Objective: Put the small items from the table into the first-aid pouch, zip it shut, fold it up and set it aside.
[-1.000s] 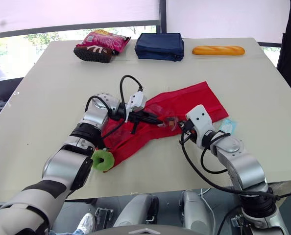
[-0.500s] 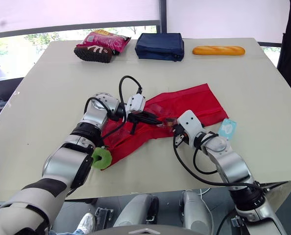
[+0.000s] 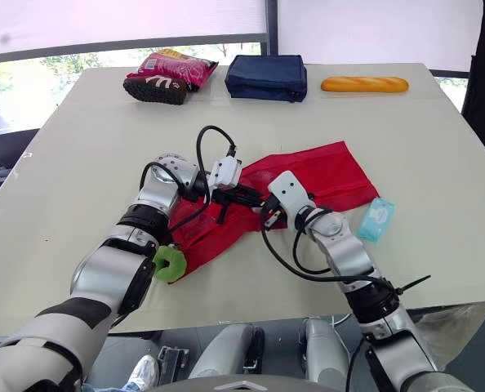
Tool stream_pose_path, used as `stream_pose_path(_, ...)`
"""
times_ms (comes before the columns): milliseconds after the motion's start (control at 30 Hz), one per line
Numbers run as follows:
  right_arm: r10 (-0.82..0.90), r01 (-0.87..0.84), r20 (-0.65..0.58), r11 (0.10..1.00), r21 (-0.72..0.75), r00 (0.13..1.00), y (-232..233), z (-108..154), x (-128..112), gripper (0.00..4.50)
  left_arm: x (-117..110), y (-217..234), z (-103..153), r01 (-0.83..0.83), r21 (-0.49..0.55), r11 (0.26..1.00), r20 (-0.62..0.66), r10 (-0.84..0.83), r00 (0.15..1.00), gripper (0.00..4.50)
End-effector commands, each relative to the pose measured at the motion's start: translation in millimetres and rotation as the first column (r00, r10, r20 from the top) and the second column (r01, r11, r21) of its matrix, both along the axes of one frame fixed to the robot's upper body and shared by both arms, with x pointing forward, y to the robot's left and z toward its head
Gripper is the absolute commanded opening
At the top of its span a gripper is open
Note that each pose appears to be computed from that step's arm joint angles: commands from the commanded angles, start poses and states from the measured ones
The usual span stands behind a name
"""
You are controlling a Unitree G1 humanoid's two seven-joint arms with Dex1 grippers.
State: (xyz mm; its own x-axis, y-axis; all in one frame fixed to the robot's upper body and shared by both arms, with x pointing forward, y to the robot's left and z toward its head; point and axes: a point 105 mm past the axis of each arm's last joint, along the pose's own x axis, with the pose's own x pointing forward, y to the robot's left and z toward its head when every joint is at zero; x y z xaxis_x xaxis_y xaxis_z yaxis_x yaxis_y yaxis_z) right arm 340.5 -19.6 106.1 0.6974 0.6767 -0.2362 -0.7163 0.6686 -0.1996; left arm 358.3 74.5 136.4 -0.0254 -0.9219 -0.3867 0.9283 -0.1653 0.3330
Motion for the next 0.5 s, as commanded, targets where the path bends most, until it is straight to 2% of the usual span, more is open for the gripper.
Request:
stream_pose_path(33,0.021,-0.024,0.066,0.999,0.041,0.998,4,19,-5,0.06,-2,-7,10,0.048,-0.02,0.999,0.042,-0.047,0.998,0.0)
stream_pose_path(133,0.012,-0.015,0.071,0.999,0.047,0.997,-12,25,-12,0.06,-1,-6,9,0.041,-0.019,0.999,0.045,-0.04,0.998,0.0)
stream_pose_path(333,0.081,-0.081,0.006,0.988,0.129,0.997,-26,35,-41,0.06,1,-3,9,0.028,-0.02,0.999,0.047,-0.027,0.999,0.0)
stream_pose_path(500,0.138,-0.132,-0.054,0.985,0.113,0.989,-19,22,-52,0.06,2,-5,10,0.027,-0.025,0.999,0.045,-0.026,0.999,0.0)
